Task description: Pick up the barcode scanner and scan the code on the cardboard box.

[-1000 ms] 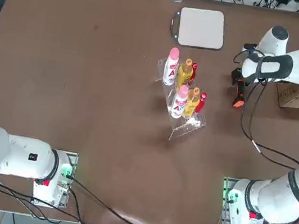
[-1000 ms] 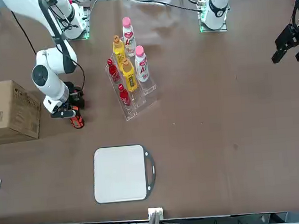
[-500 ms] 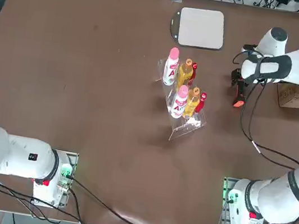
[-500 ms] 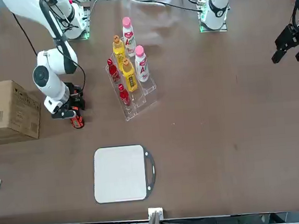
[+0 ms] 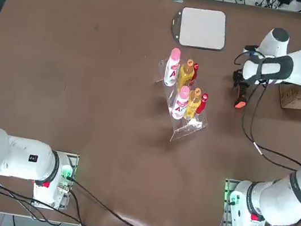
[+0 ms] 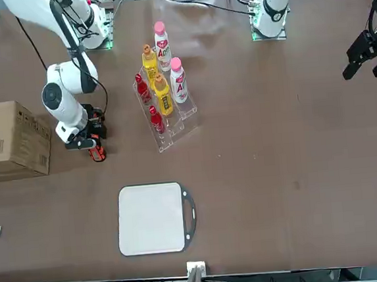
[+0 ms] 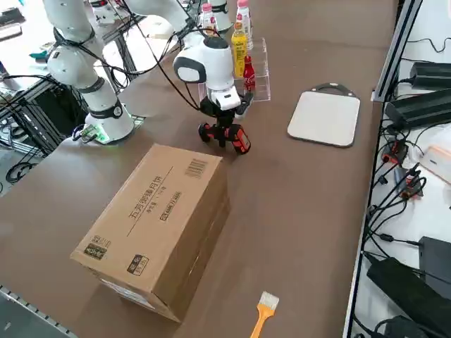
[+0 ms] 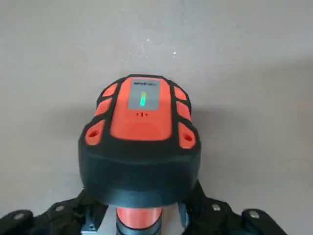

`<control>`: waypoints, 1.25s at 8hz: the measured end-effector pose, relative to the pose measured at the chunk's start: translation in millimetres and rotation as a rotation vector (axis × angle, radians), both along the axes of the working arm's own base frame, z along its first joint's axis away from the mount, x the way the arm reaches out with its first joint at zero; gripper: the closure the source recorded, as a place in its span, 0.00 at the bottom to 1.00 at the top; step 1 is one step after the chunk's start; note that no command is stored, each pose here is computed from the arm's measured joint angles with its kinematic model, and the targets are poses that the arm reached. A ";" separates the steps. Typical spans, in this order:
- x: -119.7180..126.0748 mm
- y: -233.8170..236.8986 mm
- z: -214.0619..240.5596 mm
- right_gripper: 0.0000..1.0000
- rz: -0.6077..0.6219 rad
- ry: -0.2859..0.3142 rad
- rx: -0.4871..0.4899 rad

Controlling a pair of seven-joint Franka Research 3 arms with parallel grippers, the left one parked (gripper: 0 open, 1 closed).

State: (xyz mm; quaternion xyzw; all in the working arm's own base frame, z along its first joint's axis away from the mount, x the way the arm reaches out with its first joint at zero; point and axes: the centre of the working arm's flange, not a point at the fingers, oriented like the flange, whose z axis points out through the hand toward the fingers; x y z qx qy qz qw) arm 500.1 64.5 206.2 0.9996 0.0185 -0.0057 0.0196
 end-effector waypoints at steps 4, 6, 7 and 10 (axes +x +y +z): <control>-0.2 0.5 -0.7 0.58 0.001 0.001 0.000; 0.9 0.9 1.0 0.58 0.001 -0.003 0.001; 2.8 1.8 5.2 0.58 0.002 -0.011 0.003; 10.6 5.2 59.6 0.58 0.001 -0.034 0.025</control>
